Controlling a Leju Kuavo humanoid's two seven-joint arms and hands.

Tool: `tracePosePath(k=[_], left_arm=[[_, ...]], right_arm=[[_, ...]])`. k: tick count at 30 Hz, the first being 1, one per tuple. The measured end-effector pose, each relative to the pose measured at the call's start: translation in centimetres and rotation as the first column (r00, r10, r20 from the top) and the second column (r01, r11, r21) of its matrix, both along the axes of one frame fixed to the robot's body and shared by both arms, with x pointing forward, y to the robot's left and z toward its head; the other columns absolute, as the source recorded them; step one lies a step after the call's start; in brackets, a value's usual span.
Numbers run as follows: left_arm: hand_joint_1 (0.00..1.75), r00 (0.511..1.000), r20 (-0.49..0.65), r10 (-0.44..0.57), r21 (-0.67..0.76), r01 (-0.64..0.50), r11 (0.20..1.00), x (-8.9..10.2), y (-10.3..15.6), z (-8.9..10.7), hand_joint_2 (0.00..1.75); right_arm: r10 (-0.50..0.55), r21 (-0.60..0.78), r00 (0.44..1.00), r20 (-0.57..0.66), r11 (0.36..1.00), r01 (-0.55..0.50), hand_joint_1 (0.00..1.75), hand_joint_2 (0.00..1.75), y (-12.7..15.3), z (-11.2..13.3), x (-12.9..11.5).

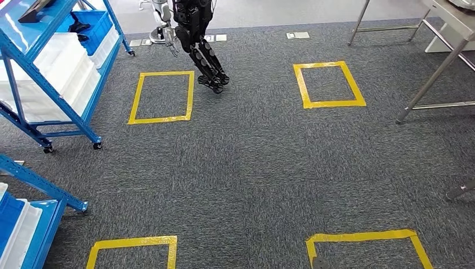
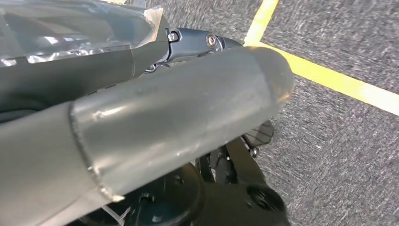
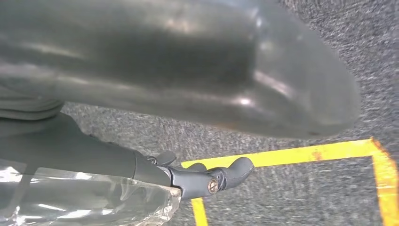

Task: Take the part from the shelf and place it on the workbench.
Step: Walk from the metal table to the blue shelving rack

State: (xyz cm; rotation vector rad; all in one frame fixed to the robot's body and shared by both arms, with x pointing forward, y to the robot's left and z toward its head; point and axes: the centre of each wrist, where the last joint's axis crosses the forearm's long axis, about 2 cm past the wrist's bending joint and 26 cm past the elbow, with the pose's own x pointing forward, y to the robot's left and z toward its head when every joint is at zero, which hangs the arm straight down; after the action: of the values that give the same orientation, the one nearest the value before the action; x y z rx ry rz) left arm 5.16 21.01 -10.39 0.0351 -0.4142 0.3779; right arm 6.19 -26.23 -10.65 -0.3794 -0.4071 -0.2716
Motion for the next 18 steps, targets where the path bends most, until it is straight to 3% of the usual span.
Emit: tracePosePath(k=[18], left_arm=[[0.0, 1.0, 0.0, 0.009, 0.004, -0.009, 1.0, -0.02, -0.08, 0.01, 0.0]], right_arm=[[0.009, 0.004, 1.0, -0.001, 1.0, -0.009, 0.0, 0.0, 0.01, 0.0, 0.04]])
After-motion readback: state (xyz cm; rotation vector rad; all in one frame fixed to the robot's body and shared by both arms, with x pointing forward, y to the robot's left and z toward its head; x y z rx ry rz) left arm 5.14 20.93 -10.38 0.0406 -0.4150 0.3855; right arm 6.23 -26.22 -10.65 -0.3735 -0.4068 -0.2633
